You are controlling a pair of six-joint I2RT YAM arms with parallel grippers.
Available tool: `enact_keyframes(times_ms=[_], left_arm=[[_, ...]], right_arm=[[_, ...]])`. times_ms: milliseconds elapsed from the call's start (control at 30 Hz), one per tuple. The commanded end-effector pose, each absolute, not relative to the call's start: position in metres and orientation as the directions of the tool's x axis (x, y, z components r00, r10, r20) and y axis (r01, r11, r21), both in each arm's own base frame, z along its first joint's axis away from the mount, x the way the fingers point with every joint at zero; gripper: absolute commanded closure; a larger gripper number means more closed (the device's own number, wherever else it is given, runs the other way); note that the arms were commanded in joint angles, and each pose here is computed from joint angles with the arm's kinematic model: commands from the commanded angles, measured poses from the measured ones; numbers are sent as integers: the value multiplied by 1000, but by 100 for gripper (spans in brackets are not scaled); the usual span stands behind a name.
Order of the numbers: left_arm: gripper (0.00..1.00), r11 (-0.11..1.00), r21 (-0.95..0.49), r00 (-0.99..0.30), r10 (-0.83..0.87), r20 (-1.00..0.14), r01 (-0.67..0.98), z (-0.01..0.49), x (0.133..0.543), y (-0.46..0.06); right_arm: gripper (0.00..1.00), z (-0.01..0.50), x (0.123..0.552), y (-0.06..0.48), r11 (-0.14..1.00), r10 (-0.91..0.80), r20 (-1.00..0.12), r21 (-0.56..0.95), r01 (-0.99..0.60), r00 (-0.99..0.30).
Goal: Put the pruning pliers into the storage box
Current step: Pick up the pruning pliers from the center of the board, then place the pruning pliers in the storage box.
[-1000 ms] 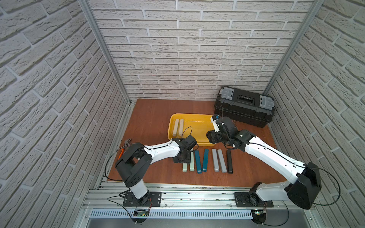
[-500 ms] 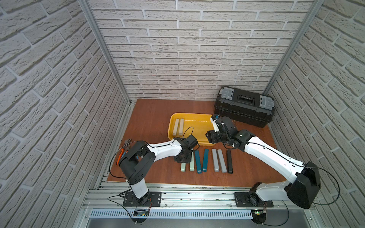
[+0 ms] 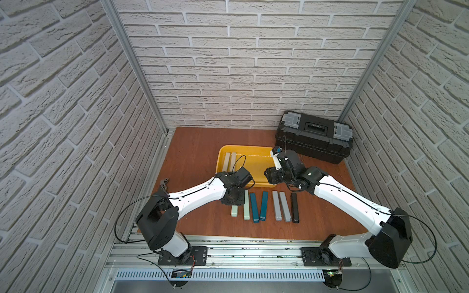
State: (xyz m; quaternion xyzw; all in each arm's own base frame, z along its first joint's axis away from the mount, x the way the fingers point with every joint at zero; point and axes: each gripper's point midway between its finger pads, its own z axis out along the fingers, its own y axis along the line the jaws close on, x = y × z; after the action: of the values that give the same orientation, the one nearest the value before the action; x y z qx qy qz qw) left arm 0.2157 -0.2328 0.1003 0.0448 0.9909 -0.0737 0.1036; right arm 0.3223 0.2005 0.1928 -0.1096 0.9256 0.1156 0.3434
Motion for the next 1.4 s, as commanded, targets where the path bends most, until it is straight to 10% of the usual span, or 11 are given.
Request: enact_keyframes(times_ms=[0,500,1367], left_arm=[[79,987,-137,-968,45,-246,81,130,224,-225],[78,977,-173,-906,37,-421,120,186,357,-251],[77,990,-60,-928,100,-358,130,70,465,-271]], right_arm=[[41,229,327,205,940,-90,-730,162,-299,-678],[40,251,318,178,962,16,-792,179,-208,-610],[40,222,318,172,975,-30,-755,122,-185,-655]])
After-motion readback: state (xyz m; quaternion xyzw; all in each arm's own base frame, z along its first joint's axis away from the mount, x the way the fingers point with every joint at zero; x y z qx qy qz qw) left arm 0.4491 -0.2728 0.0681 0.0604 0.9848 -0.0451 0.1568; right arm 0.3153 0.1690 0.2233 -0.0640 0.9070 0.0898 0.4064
